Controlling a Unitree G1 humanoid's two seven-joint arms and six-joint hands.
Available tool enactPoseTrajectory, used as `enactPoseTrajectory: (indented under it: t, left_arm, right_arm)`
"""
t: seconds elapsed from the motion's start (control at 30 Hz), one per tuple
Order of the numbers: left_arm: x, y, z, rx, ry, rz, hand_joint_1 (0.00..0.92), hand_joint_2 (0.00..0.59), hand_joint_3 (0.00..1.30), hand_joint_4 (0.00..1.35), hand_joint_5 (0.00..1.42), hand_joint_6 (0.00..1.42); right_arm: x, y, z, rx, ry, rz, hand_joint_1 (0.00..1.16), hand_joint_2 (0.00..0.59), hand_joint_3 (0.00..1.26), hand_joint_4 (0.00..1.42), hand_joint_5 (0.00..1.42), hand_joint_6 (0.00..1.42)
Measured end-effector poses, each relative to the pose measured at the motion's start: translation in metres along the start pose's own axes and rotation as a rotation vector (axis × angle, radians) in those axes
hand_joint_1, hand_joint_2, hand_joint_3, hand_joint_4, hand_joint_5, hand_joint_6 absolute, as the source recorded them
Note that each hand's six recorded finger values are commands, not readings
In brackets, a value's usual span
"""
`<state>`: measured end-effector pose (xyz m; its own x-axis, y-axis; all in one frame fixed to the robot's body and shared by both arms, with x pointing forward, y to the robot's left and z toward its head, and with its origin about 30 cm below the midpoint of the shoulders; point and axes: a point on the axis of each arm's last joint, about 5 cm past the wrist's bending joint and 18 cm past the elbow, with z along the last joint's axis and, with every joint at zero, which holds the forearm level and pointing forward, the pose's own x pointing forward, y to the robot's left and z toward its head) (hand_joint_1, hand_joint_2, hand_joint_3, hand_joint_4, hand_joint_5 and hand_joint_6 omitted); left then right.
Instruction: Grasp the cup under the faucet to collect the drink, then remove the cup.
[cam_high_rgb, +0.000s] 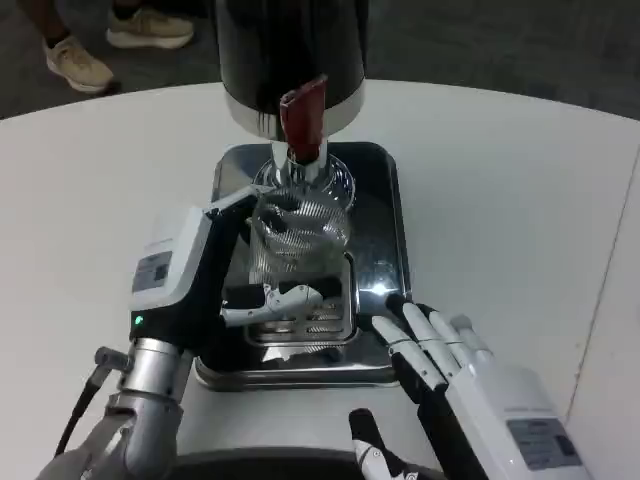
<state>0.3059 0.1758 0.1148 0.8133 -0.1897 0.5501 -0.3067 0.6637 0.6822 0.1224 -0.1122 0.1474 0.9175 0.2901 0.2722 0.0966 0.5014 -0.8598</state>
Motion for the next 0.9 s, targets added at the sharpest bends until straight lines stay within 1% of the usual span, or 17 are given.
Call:
enactPoseTrajectory:
  t: [0.1, 0.13, 0.17, 0.23, 0.3, 0.33, 0.37, 0.43, 0.6, 0.67, 0.7, 0.77, 0.83, 0.9]
  left_arm:
    - [0.0019, -0.0016, 0.0009, -0.004, 0.010, 0.001, 0.626, 0.089, 0.95, 1.05, 1.26, 1.35]
    - [0.0017, -0.0017, 0.0008, -0.008, 0.016, 0.003, 0.625, 0.087, 0.94, 1.03, 1.22, 1.31]
    - [0.0016, -0.0019, 0.0008, -0.009, 0.017, 0.003, 0.618, 0.082, 0.91, 0.99, 1.17, 1.25]
    - [0.0016, -0.0021, 0.0010, -0.009, 0.015, 0.001, 0.588, 0.071, 0.81, 0.88, 1.07, 1.13]
    - [0.0016, -0.0024, 0.0012, -0.008, 0.013, -0.004, 0.506, 0.075, 0.64, 0.69, 0.91, 0.95]
    - [0.0017, -0.0025, 0.0013, -0.008, 0.013, -0.005, 0.465, 0.078, 0.56, 0.62, 0.86, 0.88]
    - [0.0020, -0.0024, 0.0013, -0.008, 0.012, -0.007, 0.438, 0.085, 0.52, 0.57, 0.82, 0.81]
    - [0.0028, -0.0019, 0.0014, -0.008, 0.012, -0.018, 0.406, 0.089, 0.47, 0.51, 0.74, 0.72]
    - [0.0011, -0.0022, -0.0001, -0.001, 0.027, -0.056, 0.395, 0.089, 0.39, 0.42, 0.67, 0.62]
    - [0.0010, -0.0025, 0.0000, -0.002, 0.027, -0.058, 0.391, 0.089, 0.32, 0.34, 0.58, 0.50]
    - [0.0010, -0.0025, 0.0000, -0.002, 0.027, -0.058, 0.388, 0.081, 0.28, 0.31, 0.56, 0.45]
    - [0.0007, -0.0025, -0.0001, -0.002, 0.027, -0.059, 0.379, 0.076, 0.22, 0.26, 0.52, 0.40]
    - [0.0001, -0.0026, -0.0003, -0.001, 0.027, -0.061, 0.347, 0.064, 0.18, 0.22, 0.50, 0.37]
    - [-0.0010, -0.0023, -0.0011, 0.000, 0.030, -0.062, 0.272, 0.037, 0.14, 0.18, 0.46, 0.32]
  right_arm:
    - [0.0001, -0.0007, -0.0004, -0.001, 0.006, -0.002, 0.40, 0.525, 0.15, 0.05, 0.05, 0.06]
    - [0.0001, -0.0009, -0.0006, -0.001, 0.009, -0.003, 0.40, 0.525, 0.15, 0.05, 0.06, 0.06]
    - [0.0001, -0.0011, -0.0009, 0.000, 0.012, -0.003, 0.40, 0.525, 0.15, 0.05, 0.06, 0.06]
    - [0.0001, -0.0013, -0.0012, 0.002, 0.016, -0.004, 0.40, 0.525, 0.15, 0.06, 0.07, 0.06]
    - [0.0003, -0.0014, -0.0012, 0.005, 0.020, -0.007, 0.40, 0.525, 0.16, 0.06, 0.07, 0.07]
    - [0.0005, -0.0014, -0.0010, 0.007, 0.021, -0.009, 0.40, 0.525, 0.16, 0.06, 0.07, 0.07]
    - [0.0006, -0.0013, -0.0009, 0.008, 0.022, -0.010, 0.40, 0.525, 0.16, 0.06, 0.07, 0.07]
    - [0.0006, -0.0012, -0.0006, 0.011, 0.024, -0.011, 0.41, 0.525, 0.16, 0.06, 0.07, 0.08]
    - [0.0000, -0.0007, -0.0004, 0.016, 0.030, -0.010, 0.41, 0.525, 0.16, 0.06, 0.08, 0.09]
    - [0.0000, -0.0007, -0.0005, 0.017, 0.035, -0.010, 0.41, 0.525, 0.16, 0.06, 0.08, 0.09]
    - [0.0000, -0.0007, -0.0007, 0.017, 0.038, -0.010, 0.41, 0.525, 0.17, 0.06, 0.09, 0.10]
    - [0.0000, -0.0007, -0.0009, 0.019, 0.041, -0.008, 0.41, 0.525, 0.17, 0.06, 0.09, 0.10]
    - [0.0000, -0.0008, -0.0009, 0.022, 0.042, -0.007, 0.41, 0.522, 0.17, 0.06, 0.09, 0.11]
    - [0.0000, -0.0008, -0.0010, 0.025, 0.043, -0.007, 0.40, 0.520, 0.17, 0.06, 0.09, 0.11]
